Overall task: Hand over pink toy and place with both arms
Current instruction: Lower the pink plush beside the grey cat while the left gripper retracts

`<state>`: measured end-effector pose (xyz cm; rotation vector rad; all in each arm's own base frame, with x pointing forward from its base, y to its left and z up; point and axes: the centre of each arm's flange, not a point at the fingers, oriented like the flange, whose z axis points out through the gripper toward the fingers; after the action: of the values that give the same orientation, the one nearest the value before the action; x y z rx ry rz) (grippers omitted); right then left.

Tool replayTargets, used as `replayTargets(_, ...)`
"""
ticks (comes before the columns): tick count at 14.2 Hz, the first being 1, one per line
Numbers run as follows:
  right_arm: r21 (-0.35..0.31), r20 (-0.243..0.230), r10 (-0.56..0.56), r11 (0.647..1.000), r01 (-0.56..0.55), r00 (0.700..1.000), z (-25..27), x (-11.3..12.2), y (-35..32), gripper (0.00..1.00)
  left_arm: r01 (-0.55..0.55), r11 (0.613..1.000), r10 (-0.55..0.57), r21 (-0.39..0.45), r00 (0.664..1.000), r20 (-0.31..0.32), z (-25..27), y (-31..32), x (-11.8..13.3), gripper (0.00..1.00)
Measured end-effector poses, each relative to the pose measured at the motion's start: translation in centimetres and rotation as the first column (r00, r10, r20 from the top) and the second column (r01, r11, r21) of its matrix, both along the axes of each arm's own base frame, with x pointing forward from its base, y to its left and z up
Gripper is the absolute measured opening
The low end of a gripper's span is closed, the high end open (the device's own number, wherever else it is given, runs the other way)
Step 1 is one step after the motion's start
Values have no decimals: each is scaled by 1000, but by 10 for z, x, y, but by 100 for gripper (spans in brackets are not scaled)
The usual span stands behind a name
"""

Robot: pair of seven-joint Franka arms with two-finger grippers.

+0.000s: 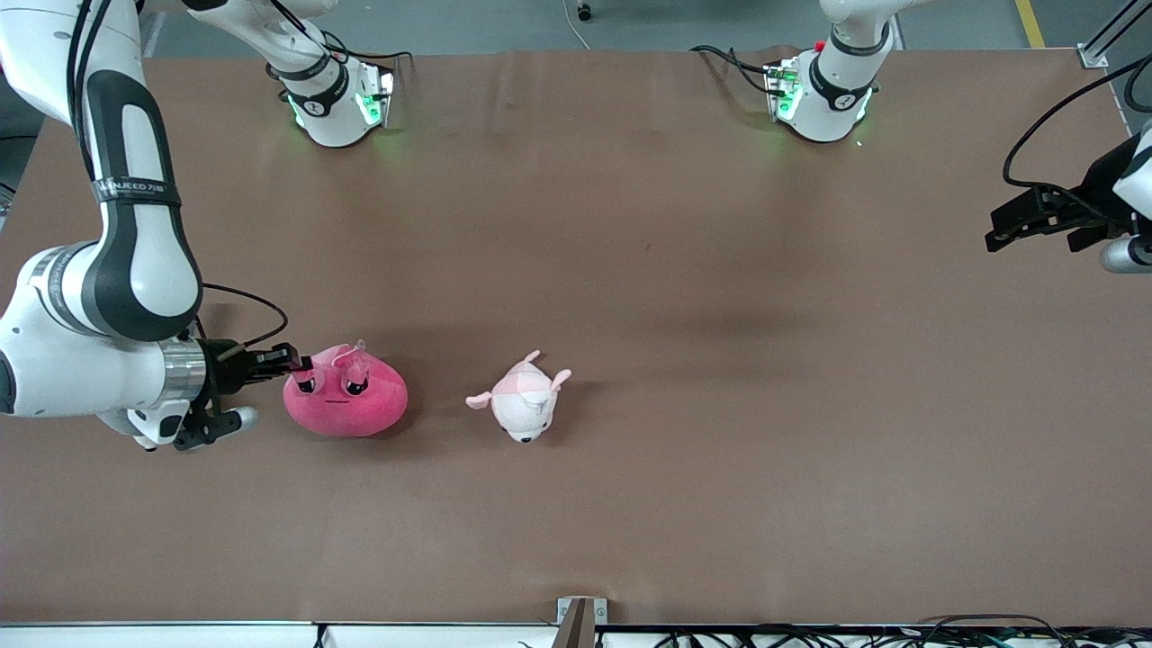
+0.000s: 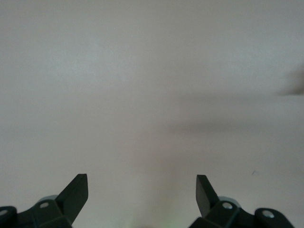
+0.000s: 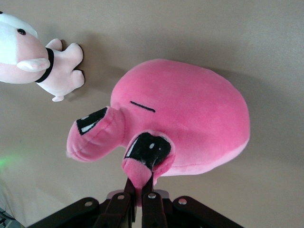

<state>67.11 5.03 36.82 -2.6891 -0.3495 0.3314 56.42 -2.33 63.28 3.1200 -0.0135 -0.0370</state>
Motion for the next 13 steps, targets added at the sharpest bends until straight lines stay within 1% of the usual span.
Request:
replayTargets(3, 0, -3, -4, 1000, 4, 1000, -2, 0, -4, 7, -19, 1000, 19, -4, 997, 76, 7, 10, 8, 100)
replayTargets(5, 0, -5, -6, 1000, 6, 1000, -4, 1, -6, 7, -38, 999, 39, -6, 993, 112, 10, 21, 12, 100)
replayTargets(7, 0, -7, -6, 1000, 6, 1000, -6, 1, -6, 7, -41, 999, 41, -7, 991, 124, 12, 23, 14, 100)
replayTargets(13, -2, -24, -12, 1000, 12, 1000, -17, 1, -11, 7, -60, 998, 60, -6, 990, 126, 12, 33, 14, 100)
